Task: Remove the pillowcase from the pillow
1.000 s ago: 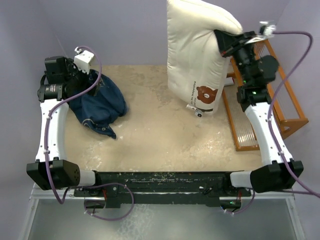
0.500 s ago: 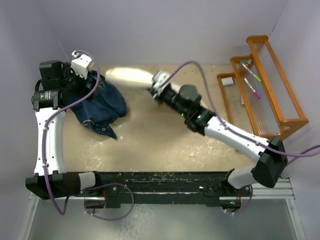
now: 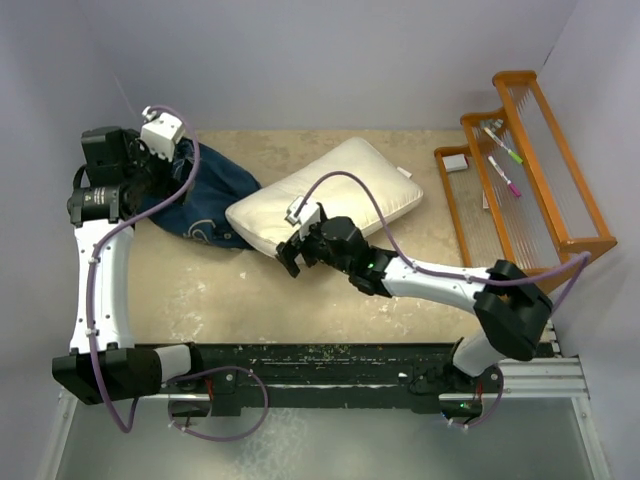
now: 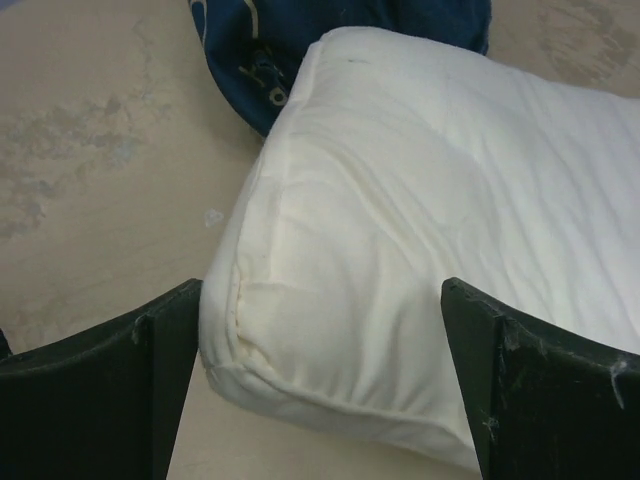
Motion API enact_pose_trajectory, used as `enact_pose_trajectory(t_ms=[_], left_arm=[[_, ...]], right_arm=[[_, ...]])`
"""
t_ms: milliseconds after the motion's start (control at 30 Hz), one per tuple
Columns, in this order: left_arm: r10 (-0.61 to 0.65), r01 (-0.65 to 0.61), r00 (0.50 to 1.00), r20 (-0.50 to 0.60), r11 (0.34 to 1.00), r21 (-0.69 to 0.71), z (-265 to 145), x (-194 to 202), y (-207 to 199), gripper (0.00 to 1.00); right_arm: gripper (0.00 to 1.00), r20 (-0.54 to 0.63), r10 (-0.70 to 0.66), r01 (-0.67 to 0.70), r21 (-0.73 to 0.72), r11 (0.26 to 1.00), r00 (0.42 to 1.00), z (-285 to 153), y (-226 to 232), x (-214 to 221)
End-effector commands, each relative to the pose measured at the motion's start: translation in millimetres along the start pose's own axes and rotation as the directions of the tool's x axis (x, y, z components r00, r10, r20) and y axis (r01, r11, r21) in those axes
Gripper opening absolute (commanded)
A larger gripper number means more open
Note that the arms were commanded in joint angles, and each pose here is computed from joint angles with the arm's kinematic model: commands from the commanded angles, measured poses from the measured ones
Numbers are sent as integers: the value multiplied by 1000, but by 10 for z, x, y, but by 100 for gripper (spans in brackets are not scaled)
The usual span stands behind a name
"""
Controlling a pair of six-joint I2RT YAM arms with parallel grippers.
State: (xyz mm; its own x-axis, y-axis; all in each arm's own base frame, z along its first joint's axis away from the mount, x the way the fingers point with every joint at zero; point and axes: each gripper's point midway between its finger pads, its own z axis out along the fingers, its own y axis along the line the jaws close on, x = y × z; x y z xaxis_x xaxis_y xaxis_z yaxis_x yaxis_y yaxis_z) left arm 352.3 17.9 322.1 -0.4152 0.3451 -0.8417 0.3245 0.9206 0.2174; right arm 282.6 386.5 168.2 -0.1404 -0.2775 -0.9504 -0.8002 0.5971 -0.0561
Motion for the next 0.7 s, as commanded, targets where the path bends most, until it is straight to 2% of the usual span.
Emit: enact_pose_trajectory(t_ms=[0, 133, 200, 333, 400, 500, 600, 667], left_arm=[[-39, 40, 997, 60, 999, -24, 43, 40, -17, 99], [-96, 97, 994, 58, 995, -24, 206, 267, -79, 99], [-124, 124, 991, 57, 992, 0, 288, 392, -162, 99], [-167, 164, 984, 68, 985, 46, 422, 645, -341, 99], [-187, 181, 979, 78, 981, 71, 471, 772, -443, 99], [-233, 229, 968, 93, 972, 57, 553, 1021, -529, 99], [-251, 247, 963, 97, 968, 51, 619, 1301, -636, 99], [-233, 229, 967, 103, 972, 52, 635, 1499, -723, 99]], right_arm=[[100, 215, 207, -233, 107, 967, 955, -437, -273, -723], [100, 236, 248, -301, 221, 928, 939, -992, -495, -732], [100, 258, 299, -356, 210, 911, 919, -1218, -489, -713], [100, 268, 343, -430, 426, 796, 900, -1729, -856, -435], [100, 303, 351, -464, 570, 678, 886, -2036, -1130, -307], [99, 404, 352, -526, 747, 406, 845, -2560, -1489, -41], [100, 439, 244, -491, 841, 226, 865, -2975, -1697, 206], [100, 454, 181, -480, 867, 138, 872, -3186, -1770, 333]])
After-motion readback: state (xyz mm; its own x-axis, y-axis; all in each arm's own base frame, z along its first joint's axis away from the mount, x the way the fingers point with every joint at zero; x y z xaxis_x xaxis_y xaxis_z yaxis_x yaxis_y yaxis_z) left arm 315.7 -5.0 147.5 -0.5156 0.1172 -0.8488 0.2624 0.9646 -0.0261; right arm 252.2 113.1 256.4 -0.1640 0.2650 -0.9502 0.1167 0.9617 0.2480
